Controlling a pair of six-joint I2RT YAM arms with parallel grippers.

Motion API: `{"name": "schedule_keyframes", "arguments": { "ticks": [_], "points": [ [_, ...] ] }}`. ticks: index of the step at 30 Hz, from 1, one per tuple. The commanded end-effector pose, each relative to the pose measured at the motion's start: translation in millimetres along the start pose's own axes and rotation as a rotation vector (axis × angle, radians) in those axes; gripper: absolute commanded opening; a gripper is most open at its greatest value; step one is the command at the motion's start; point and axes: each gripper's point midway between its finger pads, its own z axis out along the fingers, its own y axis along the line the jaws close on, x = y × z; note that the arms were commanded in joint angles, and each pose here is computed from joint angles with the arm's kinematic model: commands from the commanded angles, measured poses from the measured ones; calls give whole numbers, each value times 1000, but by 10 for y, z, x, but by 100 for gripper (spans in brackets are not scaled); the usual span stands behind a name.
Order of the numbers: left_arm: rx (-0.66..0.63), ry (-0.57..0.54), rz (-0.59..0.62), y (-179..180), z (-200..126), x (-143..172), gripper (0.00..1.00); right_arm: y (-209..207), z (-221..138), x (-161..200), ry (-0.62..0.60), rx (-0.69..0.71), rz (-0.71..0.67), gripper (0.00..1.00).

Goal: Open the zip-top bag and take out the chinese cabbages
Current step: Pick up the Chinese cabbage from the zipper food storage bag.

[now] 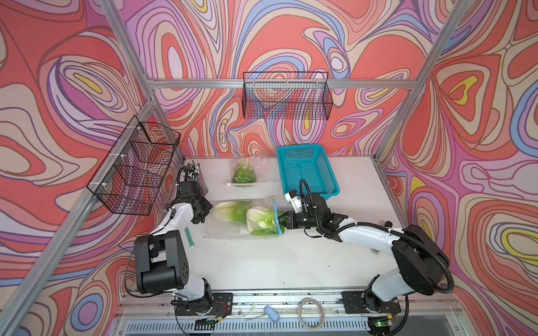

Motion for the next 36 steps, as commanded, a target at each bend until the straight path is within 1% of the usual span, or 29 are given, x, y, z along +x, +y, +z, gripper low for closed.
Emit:
{"name": "schedule_keyframes", "arguments": {
  "ticks": [1,16,22,36],
  "points": [
    [-33,-53,3,48,-38,-169,0,-16,-144,-92,-49,32,-36,0],
    [-48,-60,-3,93,-14,-214,0,-15,-351,-134,-75,97,-73,0],
    [-56,-60,-6,120,-11,-218,0,6,-537,-235,-137,147,-95,0],
    [-55,-59,-10,135,2,-212,0,245,-950,-442,-280,164,-170,0]
  ]
}}
